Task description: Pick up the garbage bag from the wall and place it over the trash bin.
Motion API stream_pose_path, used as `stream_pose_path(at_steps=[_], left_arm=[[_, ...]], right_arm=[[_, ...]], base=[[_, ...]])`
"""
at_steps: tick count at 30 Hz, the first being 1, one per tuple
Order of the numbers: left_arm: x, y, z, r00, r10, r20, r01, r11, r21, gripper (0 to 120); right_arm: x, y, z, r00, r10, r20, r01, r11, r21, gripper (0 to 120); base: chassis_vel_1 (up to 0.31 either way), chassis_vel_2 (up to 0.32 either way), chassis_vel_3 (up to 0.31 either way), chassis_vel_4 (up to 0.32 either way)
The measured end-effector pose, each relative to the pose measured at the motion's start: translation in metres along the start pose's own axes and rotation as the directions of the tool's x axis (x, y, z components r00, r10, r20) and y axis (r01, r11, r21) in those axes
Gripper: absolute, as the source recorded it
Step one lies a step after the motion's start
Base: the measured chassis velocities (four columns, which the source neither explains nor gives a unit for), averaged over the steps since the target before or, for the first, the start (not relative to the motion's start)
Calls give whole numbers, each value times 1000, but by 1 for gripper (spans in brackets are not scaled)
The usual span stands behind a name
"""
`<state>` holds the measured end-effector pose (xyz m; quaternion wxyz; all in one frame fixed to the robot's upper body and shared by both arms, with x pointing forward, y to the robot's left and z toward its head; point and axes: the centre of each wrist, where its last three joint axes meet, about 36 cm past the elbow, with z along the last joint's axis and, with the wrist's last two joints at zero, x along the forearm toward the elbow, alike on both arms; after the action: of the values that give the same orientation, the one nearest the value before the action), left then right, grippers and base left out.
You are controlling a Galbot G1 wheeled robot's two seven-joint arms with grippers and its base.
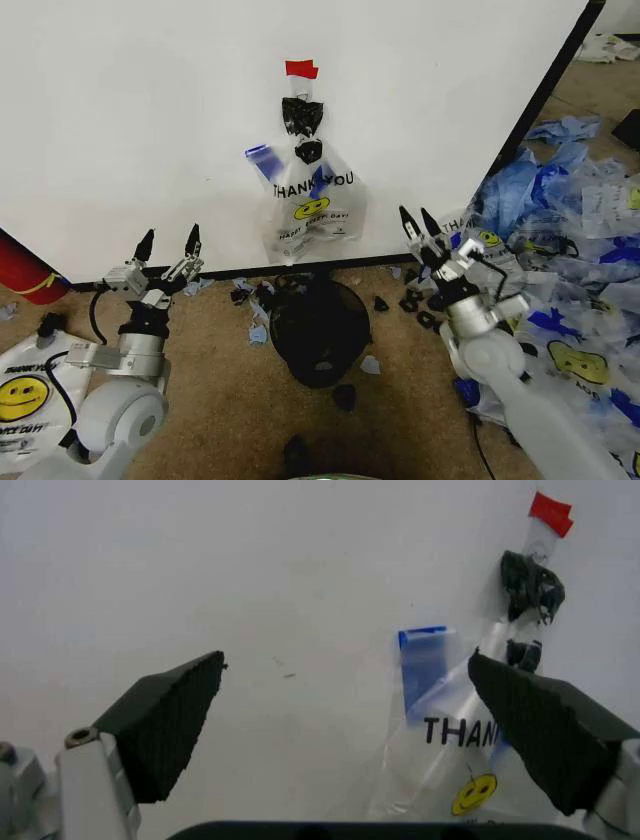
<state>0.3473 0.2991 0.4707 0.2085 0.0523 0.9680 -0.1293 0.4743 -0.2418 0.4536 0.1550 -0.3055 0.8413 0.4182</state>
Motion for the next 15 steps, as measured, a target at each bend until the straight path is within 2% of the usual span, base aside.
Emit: stream_pose_path(at_steps=[2,4,5,8,9,14,15], left_arm=[[0,0,0,1000,-1,-1,1,1000,0,97],[0,0,0,1000,-1,-1,1,1000,0,97],[2,0,2,1000,-3,-8,3,1000,-1,97],[2,0,2,1000,-3,-8,3,1000,-1,97],[3,0,5,1000,-4,-14,4,1000,-4,97],[6,-4,0,1000,-2,-10,2,1000,0,97],[9,-7,-4,1000,-2,-3,2,1000,1,97]], right_arm=[[-28,-3,4,1000,-10,1,10,994,-106,100],[-28,-3,4,1000,-10,1,10,994,-106,100],[-51,-3,6,1000,-26,3,26,980,-196,100],[-51,-3,6,1000,-26,3,26,980,-196,100],[-74,-10,15,999,-34,1,33,962,-273,100],[-85,-17,27,999,-32,-8,28,957,-290,100],[-94,-18,43,998,-56,-32,42,943,-331,100]], base=[[0,0,0,0],[0,0,0,0],[0,0,0,0],[0,0,0,0],[0,0,0,0],[0,0,0,0],[0,0,0,0]])
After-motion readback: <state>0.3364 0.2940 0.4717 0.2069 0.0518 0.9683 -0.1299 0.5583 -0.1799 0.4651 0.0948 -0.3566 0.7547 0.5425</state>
